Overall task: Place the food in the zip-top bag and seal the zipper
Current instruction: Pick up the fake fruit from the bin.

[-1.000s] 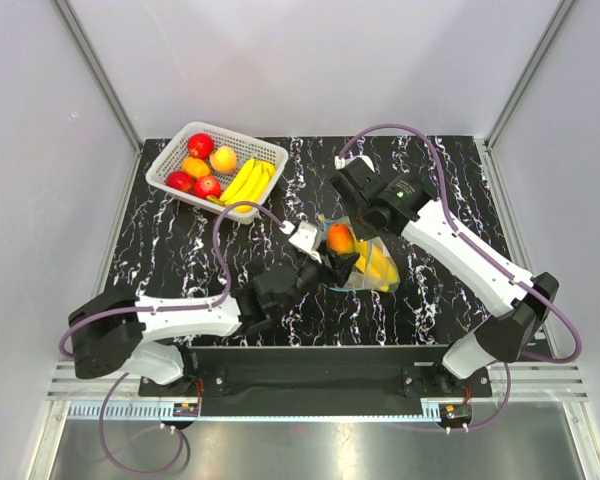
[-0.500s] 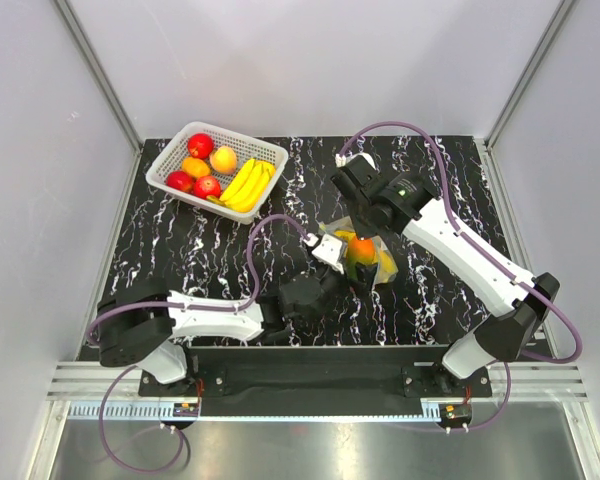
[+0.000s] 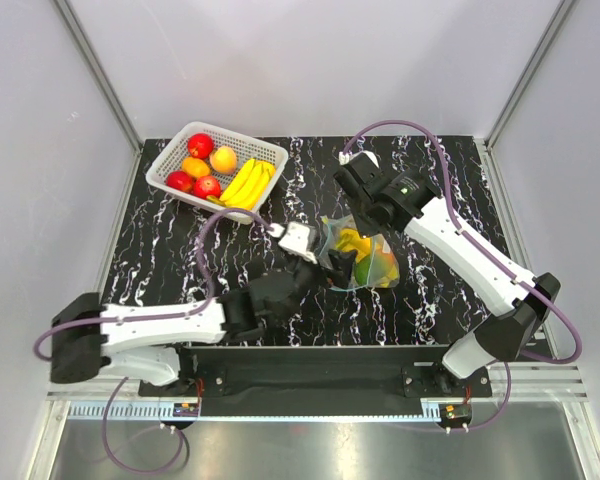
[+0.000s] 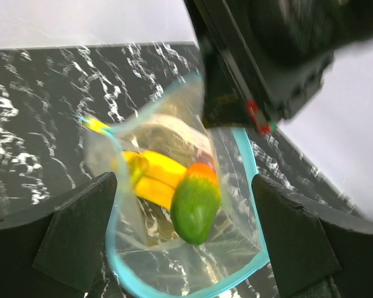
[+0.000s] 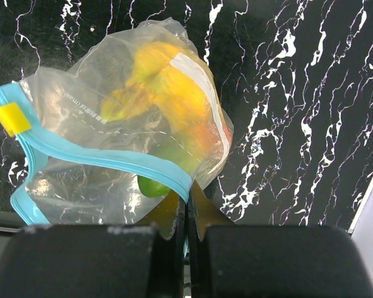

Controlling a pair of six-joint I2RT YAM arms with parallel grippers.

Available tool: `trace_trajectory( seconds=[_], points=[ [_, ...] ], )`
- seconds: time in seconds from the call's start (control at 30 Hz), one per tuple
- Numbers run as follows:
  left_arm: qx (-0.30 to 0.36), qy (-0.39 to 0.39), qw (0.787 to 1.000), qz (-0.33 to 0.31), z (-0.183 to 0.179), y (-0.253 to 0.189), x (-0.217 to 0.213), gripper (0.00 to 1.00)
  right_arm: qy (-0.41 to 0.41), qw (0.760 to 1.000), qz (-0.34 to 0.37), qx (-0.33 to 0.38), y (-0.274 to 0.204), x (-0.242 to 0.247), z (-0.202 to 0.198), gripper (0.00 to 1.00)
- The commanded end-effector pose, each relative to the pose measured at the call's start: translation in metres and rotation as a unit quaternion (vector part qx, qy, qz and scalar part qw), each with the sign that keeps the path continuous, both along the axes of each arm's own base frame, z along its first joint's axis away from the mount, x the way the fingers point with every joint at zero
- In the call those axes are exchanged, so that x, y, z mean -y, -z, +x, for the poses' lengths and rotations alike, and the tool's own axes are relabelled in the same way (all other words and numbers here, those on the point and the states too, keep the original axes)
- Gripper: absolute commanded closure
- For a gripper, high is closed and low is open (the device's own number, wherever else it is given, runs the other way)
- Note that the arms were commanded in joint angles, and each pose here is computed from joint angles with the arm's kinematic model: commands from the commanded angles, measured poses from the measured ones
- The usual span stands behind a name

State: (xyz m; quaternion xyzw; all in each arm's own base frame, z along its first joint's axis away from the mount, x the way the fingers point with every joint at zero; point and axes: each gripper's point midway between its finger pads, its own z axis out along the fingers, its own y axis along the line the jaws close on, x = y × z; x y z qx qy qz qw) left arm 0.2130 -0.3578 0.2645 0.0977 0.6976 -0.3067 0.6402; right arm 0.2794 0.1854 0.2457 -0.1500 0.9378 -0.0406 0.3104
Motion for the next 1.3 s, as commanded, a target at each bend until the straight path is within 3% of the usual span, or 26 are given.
trace_trajectory(
  seconds=[0.0, 0.17, 0.33, 0.5, 0.53, 0.6, 0.67, 0.73, 0.77, 0.8, 0.9, 1.0, 1.13, 1.23, 1.27],
  points=[
    [-0.016, -0.059, 0.997, -0.051, 0.01, -0.037, -0.04, 0.04, 0.007, 0.999, 0.014, 0.034, -0.019, 0.005, 0.006, 1.0],
    [-0.054, -0.136, 0.988, -0.05, 0.039, -0.048, -0.107, 0.01, 0.006, 0.999, 0.017, 0.032, -0.019, 0.003, 0.005, 1.0],
    [-0.085, -0.224, 0.97, -0.046, 0.091, -0.052, -0.177, 0.02, 0.006, 0.999, 0.02, 0.031, -0.019, 0.003, 0.004, 1.0],
    [-0.14, -0.294, 0.944, 0.057, 0.145, -0.025, -0.229, 0.03, 0.001, 0.999, 0.03, 0.026, -0.017, -0.001, 0.003, 1.0],
    [-0.17, -0.302, 0.933, 0.094, 0.161, -0.001, -0.231, 0.06, 0.002, 0.999, 0.03, 0.025, -0.017, -0.001, 0.003, 1.0],
    [-0.199, -0.308, 0.921, 0.128, 0.181, -0.001, -0.247, 0.11, 0.001, 0.999, 0.029, 0.021, -0.015, -0.002, 0.003, 1.0],
    [-0.261, -0.314, 0.893, 0.188, 0.197, 0.037, -0.255, 0.12, -0.001, 1.0, 0.027, 0.015, -0.014, -0.003, 0.003, 1.0],
    [-0.268, -0.322, 0.885, 0.205, 0.22, 0.025, -0.266, 0.11, -0.004, 1.0, 0.027, 0.011, -0.012, -0.004, 0.001, 1.0],
    [-0.316, -0.306, 0.864, 0.244, 0.224, 0.06, -0.266, 0.11, -0.003, 1.0, 0.026, 0.011, -0.011, -0.004, 0.001, 1.0],
    [-0.308, -0.305, 0.868, 0.242, 0.24, 0.042, -0.268, 0.13, -0.004, 1.0, 0.023, 0.009, -0.009, -0.003, 0.001, 1.0],
    [-0.361, -0.297, 0.834, 0.293, 0.254, 0.078, -0.275, 0.18, -0.005, 1.0, 0.017, 0.008, -0.008, -0.002, 0.002, 1.0],
    [-0.353, -0.315, 0.822, 0.318, 0.274, 0.076, -0.284, 0.16, -0.007, 1.0, 0.02, 0.004, -0.007, -0.003, 0.0, 1.0],
    [-0.368, -0.311, 0.811, 0.332, 0.274, 0.091, -0.289, 0.16, -0.007, 1.0, 0.021, 0.007, -0.007, -0.002, -0.001, 1.0],
    [-0.377, -0.309, 0.805, 0.337, 0.269, 0.1, -0.291, 0.11, -0.006, 1.0, 0.022, 0.007, -0.006, -0.003, 0.001, 1.0],
    [-0.382, -0.308, 0.801, 0.341, 0.266, 0.105, -0.292, 0.01, -0.007, 1.0, 0.022, 0.005, -0.005, -0.004, 0.001, 1.0]
  ],
)
